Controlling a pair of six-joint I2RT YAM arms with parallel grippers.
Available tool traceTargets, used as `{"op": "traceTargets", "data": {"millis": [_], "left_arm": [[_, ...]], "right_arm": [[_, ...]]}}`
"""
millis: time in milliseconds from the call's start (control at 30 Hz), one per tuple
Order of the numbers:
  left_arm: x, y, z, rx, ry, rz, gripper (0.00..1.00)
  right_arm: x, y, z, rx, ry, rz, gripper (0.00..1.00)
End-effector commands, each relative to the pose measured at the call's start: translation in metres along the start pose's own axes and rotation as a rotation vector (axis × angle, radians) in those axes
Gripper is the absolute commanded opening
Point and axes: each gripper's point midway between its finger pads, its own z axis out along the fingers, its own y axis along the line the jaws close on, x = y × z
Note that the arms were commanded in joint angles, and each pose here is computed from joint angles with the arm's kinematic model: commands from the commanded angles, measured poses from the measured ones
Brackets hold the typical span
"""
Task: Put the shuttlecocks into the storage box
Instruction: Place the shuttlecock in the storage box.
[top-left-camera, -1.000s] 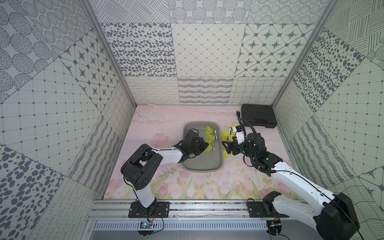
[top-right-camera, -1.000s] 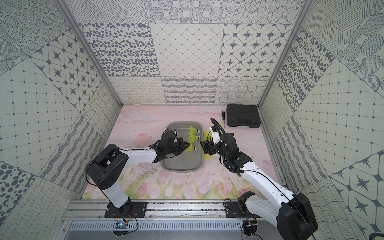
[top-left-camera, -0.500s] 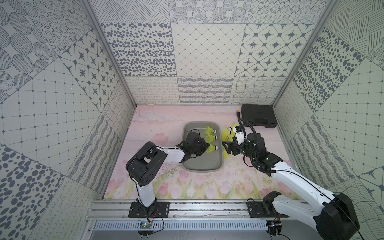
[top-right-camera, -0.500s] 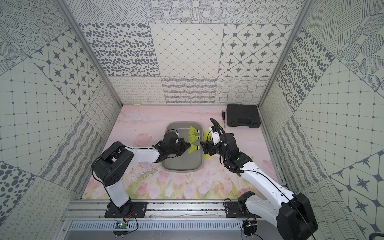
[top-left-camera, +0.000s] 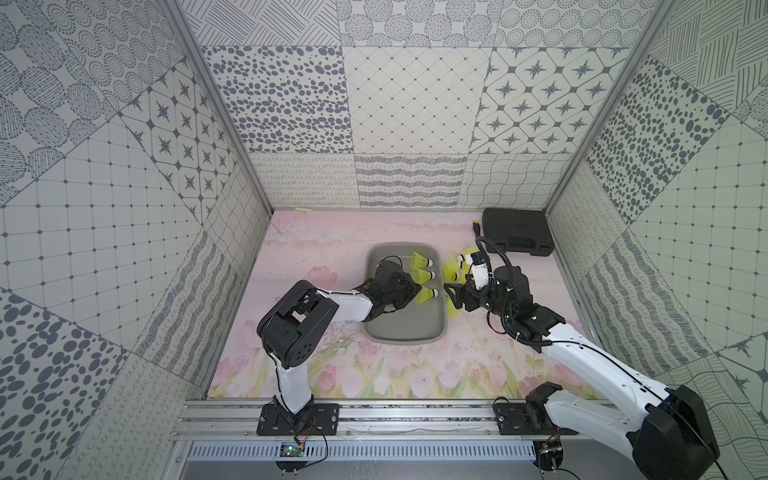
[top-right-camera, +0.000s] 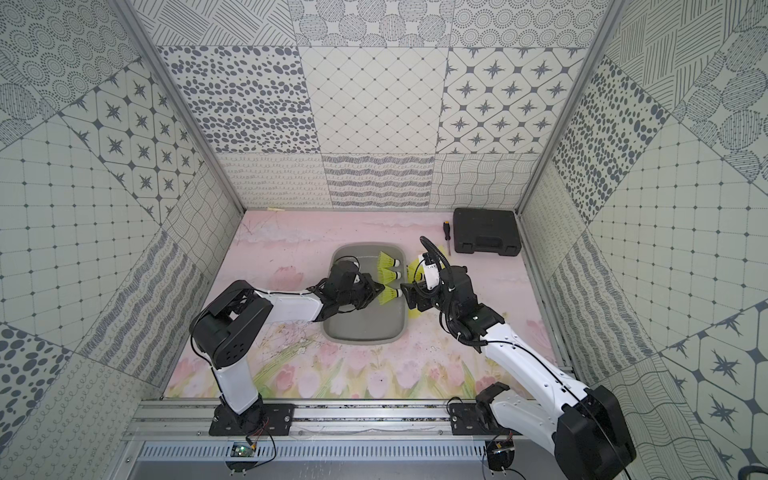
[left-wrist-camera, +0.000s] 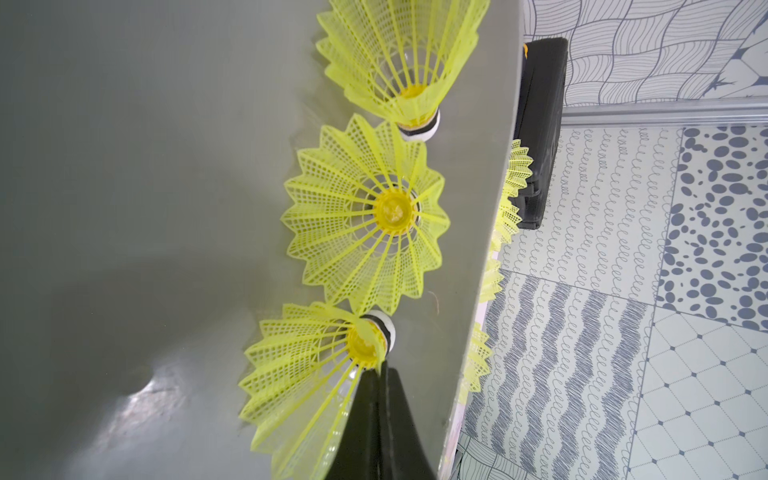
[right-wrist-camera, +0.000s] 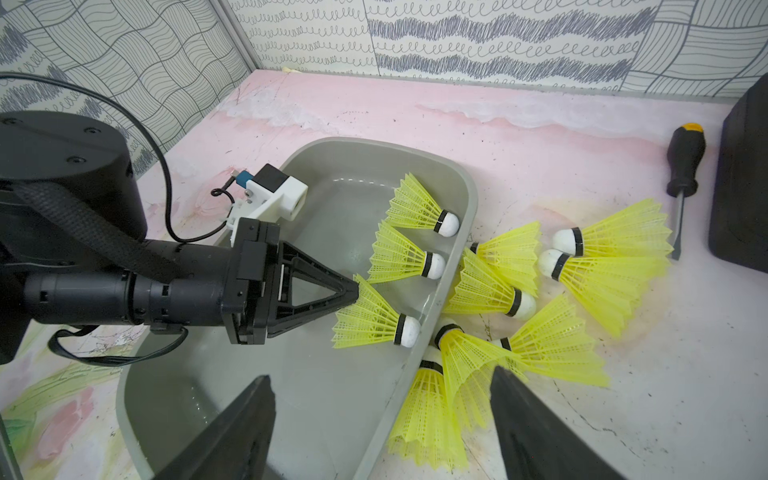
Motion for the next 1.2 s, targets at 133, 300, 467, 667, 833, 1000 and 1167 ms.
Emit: {"op": "traceTargets", "data": {"millis": [133, 300, 467, 667, 833, 1000, 1167], "left_arm": [[-0.005, -0.0024, 0.002, -0.01, -0.008, 0.047, 0.0], [-0.0059, -0.0006, 0.0039, -0.012, -0.002, 0.044, 0.0], [-0.0053, 0.0013, 0.0049, -0.015, 0.002, 0.043, 0.03], [-0.0063, 0.0038, 0.0058, -0.023, 0.003, 0.046, 0.1], [-0.0071, 0.0038, 0.0058, -0.029, 0.001, 0.052, 0.16], [-0.007, 0.0032, 0.0064, -0.031, 0.003, 0.061, 0.21], [-0.0079, 0.0023, 0.0075, -0.031, 0.005, 0.063, 0.22]], "right_arm": [[0.005, -0.0033, 0.0021, 0.02, 0.011, -0.015, 0.85], [0.0058, -0.0047, 0.0015, 0.027, 0.014, -0.022, 0.86], [0.0067, -0.005, 0.0018, 0.029, 0.019, -0.022, 0.86], [0.0078, -0.0054, 0.0016, 0.031, 0.024, -0.025, 0.86], [0.0078, -0.0062, 0.001, 0.036, 0.024, -0.027, 0.86], [0.0083, -0.0066, 0.0015, 0.038, 0.026, -0.026, 0.86], [0.0086, -0.0071, 0.0012, 0.041, 0.026, -0.026, 0.86]]}}
